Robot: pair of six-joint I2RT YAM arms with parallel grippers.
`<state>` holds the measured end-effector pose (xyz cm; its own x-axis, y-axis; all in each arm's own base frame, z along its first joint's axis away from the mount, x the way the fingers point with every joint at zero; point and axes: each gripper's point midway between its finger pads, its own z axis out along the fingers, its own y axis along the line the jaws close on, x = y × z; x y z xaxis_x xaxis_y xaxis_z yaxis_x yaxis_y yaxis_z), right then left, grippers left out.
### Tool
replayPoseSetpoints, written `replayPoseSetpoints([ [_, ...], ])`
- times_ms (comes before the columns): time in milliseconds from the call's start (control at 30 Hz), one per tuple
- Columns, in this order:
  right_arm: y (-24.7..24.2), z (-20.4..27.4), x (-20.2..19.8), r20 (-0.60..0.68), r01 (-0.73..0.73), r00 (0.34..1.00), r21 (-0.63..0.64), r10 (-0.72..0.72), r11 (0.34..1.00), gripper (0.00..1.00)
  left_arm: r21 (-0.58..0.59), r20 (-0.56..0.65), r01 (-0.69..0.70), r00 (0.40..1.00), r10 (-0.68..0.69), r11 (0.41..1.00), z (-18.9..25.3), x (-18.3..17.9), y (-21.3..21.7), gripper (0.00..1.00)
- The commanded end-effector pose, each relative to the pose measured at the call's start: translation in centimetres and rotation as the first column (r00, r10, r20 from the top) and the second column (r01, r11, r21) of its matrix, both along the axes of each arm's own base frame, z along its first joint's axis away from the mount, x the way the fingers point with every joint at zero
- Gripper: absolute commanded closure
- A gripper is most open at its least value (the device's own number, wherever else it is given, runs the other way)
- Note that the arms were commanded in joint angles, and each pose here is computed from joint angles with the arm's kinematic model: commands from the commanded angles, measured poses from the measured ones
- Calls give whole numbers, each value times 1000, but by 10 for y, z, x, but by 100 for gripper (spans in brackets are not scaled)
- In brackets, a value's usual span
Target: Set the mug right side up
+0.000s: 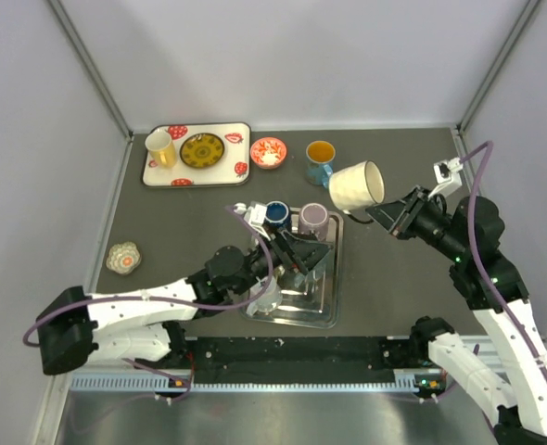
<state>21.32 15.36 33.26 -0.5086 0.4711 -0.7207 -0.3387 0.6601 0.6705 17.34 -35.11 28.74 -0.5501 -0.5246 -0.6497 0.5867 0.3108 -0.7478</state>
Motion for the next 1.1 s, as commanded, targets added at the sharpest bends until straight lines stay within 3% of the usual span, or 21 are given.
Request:
replayPoseSetpoints([
  [0, 27, 67, -21, 201, -194, 967, 193, 155, 962, 100, -274, 130, 143, 985, -111, 951, 73, -18, -13, 1],
  [333, 38, 72, -33, 194, -285, 952, 271, 238, 920, 100, -455, 195, 207, 972, -130, 866, 91, -12, -16, 5],
  [600, 41, 63, -40, 179, -315, 945, 283, 273, 906, 100, -578, 287, 308, 944, -165, 756, 115, -7, -11, 24],
  [833, 40, 55, -40, 165, -303, 950, 263, 266, 916, 100, -550, 366, 389, 908, -206, 739, 129, -24, -10, 25],
  [1067, 39, 70, -36, 197, -293, 949, 260, 247, 920, 100, -433, 322, 383, 911, -257, 816, 93, -35, -14, 18],
])
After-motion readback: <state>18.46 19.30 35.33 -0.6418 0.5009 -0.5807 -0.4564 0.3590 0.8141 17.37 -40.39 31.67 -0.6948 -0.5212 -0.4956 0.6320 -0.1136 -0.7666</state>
